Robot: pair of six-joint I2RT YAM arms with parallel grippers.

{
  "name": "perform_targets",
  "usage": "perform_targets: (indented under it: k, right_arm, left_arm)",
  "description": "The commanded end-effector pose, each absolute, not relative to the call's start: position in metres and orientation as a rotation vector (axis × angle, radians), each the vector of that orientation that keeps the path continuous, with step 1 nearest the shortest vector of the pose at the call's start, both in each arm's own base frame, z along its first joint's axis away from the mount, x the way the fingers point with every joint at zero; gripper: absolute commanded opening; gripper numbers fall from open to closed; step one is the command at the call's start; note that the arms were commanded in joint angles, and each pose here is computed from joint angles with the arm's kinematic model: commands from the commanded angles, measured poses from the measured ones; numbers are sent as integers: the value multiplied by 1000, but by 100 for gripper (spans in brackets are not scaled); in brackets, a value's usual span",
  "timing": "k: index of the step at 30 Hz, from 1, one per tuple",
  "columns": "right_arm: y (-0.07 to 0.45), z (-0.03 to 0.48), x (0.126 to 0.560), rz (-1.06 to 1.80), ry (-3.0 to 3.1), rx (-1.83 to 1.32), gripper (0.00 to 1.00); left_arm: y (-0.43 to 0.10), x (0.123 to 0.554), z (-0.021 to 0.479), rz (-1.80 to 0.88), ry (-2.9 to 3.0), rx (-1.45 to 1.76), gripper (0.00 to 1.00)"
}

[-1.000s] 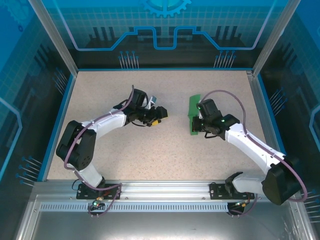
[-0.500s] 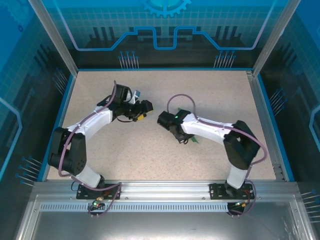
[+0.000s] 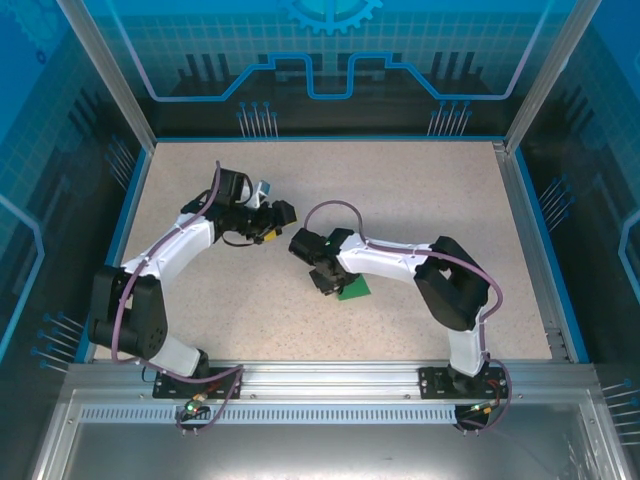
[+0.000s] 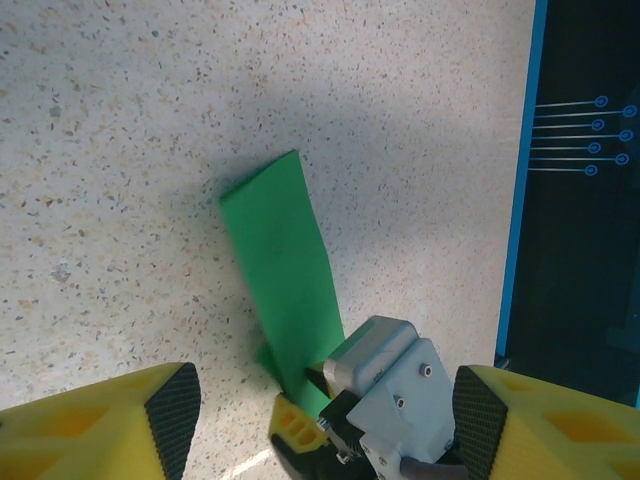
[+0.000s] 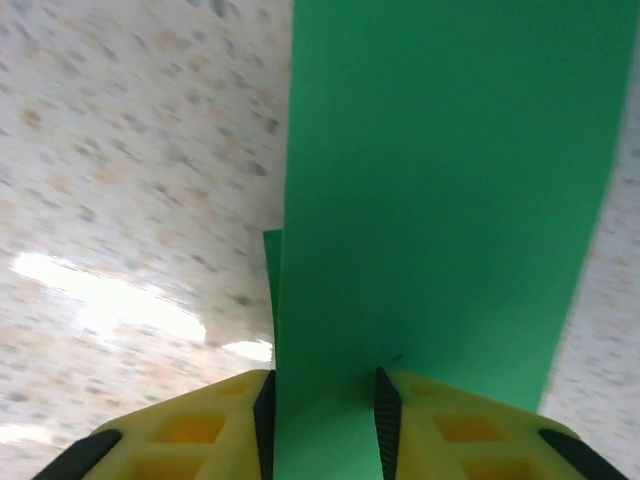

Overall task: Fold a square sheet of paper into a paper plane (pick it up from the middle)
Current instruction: Turn over the paper at the center of the table.

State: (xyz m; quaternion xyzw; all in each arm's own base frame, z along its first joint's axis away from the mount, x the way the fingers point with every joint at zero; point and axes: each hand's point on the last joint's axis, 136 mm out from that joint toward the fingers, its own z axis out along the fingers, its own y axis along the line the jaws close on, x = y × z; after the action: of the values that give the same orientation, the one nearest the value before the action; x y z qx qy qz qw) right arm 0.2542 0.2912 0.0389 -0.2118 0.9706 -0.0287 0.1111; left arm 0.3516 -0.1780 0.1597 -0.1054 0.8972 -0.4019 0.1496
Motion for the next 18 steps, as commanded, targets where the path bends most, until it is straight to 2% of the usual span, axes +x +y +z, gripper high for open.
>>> perform_targets:
  k: [1, 3, 6, 13, 18]
  right_arm:
    - [322, 34, 248, 189, 2872, -598, 39]
    - [329, 39, 250, 340, 2852, -550, 46]
    - [327, 54, 251, 493, 2816, -500, 50]
    - [278, 78, 256, 577, 2768, -375, 49]
    - [224, 71, 260, 583, 2788, -222, 48]
  left_arm:
    - [-176, 337, 159, -1173, 2600, -282, 71]
    - [-175, 334, 156, -1167, 2606, -290, 71]
    - [-174, 329, 152, -1166, 2616, -302, 71]
    - [-185, 316, 140, -1181, 2650, -296, 70]
    - [-224, 301, 128, -1148, 2708, -164, 63]
